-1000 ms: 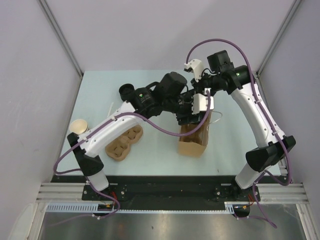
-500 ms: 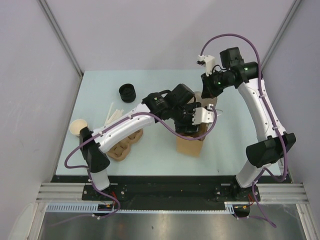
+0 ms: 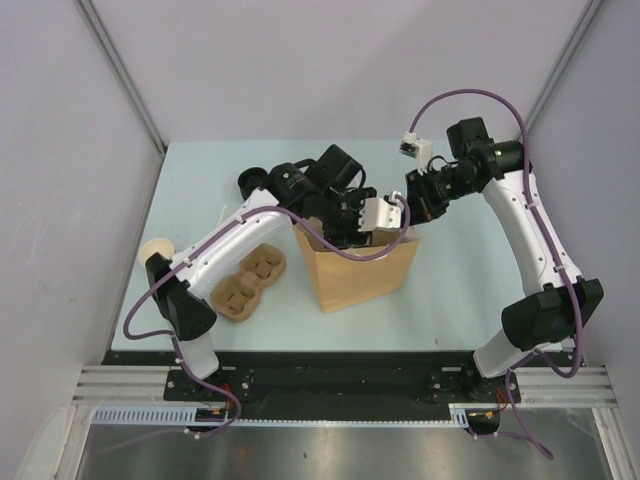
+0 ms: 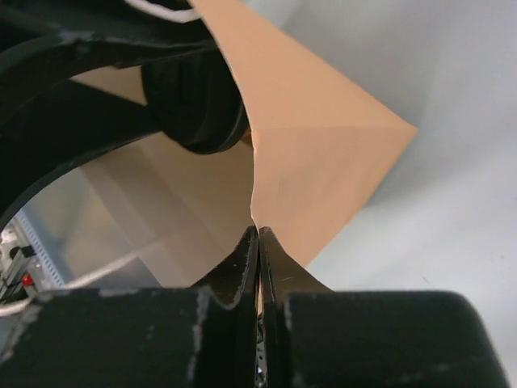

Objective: Pack the takeout coffee

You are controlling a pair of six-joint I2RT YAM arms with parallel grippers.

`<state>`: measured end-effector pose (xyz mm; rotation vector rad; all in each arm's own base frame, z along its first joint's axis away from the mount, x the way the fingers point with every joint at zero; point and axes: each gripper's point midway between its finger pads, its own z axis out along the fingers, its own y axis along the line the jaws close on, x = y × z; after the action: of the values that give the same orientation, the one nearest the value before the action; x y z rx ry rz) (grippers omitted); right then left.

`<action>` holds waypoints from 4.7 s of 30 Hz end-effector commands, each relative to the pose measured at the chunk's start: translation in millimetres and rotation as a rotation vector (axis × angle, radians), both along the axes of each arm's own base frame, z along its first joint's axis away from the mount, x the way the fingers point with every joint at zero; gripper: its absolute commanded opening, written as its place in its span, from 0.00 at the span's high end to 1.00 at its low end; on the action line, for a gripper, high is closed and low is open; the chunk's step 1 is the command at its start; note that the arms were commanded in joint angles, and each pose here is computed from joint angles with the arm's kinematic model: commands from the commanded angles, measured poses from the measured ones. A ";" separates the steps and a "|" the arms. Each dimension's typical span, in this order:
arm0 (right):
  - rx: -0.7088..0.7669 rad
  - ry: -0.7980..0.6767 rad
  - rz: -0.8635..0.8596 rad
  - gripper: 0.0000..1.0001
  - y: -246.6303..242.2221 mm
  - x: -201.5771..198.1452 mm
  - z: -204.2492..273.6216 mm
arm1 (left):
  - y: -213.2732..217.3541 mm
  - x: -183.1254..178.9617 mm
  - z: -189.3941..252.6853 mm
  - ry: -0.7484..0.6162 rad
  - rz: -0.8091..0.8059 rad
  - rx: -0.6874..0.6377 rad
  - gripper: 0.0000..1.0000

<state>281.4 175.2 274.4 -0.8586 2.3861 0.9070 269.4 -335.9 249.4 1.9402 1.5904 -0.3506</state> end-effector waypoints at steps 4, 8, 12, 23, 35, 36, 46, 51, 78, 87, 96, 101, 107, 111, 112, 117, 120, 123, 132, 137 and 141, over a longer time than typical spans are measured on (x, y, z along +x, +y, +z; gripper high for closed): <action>0.071 0.060 0.046 0.66 2.1 -41.9 16.7 | 14.5 -16.3 21.7 -0.029 -0.075 -0.023 0.76; 0.028 -0.048 0.021 0.44 -1.1 -13.7 26.2 | 19.3 -19.5 16.5 -0.025 -0.074 -0.029 0.76; 0.001 -0.201 0.014 0.35 -0.8 24.5 45.0 | 16.7 -20.4 21.5 -0.051 -0.082 -0.068 0.76; -0.081 -0.510 0.348 0.24 36.1 60.0 38.3 | 17.0 -23.1 24.9 -0.051 -0.084 -0.083 0.76; -0.096 -0.479 0.516 0.62 62.8 54.4 -2.5 | 25.1 -23.6 9.8 -0.044 -0.051 -0.060 0.76; -0.097 -0.476 0.513 0.68 62.4 54.9 -3.1 | 25.9 -23.2 8.8 -0.045 -0.049 -0.059 0.76; -0.049 -0.571 0.338 1.00 58.5 56.8 46.3 | 34.1 -10.6 2.3 -0.080 0.021 -0.053 0.77; -0.018 -0.673 0.265 1.00 60.1 32.1 65.8 | 41.3 -14.9 -12.9 -0.073 0.059 -0.057 0.77; -0.106 -0.947 0.193 1.00 86.4 -34.8 56.3 | 68.8 -33.5 -71.9 -0.370 0.168 -0.199 0.76; -0.130 -0.947 0.200 1.00 100.3 -50.4 45.3 | 63.8 -39.3 -55.6 -0.443 0.166 -0.316 0.77; -0.099 -0.913 0.197 1.00 105.9 -52.2 41.5 | 43.3 -55.4 -41.5 -0.449 0.056 -0.421 0.77; -0.097 -0.905 0.191 1.00 107.1 -50.8 40.2 | 30.7 -50.8 -43.8 -0.429 0.048 -0.415 0.76; -0.082 -0.903 0.192 1.00 109.2 -51.9 42.0 | 14.7 -42.4 -34.1 -0.439 0.050 -0.449 0.77; -0.083 -0.899 0.196 1.00 110.2 -51.4 40.1 | 8.6 -37.9 -37.4 -0.448 0.047 -0.450 0.77; -0.081 -0.899 0.195 1.00 110.4 -51.3 40.3 | 7.1 -37.1 -35.3 -0.453 0.046 -0.458 0.77; -0.080 -0.891 0.194 1.00 110.8 -51.4 39.2 | 2.7 -36.4 -33.0 -0.460 0.035 -0.473 0.77; -0.081 -0.890 0.194 1.00 111.0 -51.2 38.7 | 0.7 -37.7 -29.4 -0.462 0.025 -0.483 0.77; -0.082 -0.886 0.196 1.00 111.7 -51.1 37.6 | -1.2 -38.8 -25.1 -0.462 0.016 -0.495 0.77; -0.080 -0.888 0.189 1.00 111.8 -49.4 38.3 | -4.7 -40.5 -37.5 -0.442 -0.014 -0.461 0.78; -0.082 -0.897 0.179 1.00 109.2 -46.9 40.3 | 2.6 -44.3 -42.0 -0.430 -0.018 -0.429 0.79; -0.101 -0.916 0.187 1.00 106.7 -45.6 40.9 | 10.9 -44.8 -53.7 -0.421 -0.002 -0.389 0.79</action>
<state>230.6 278.8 296.5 -1.2605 1.6363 0.3171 228.2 -324.4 180.7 1.5952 1.1843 -0.2101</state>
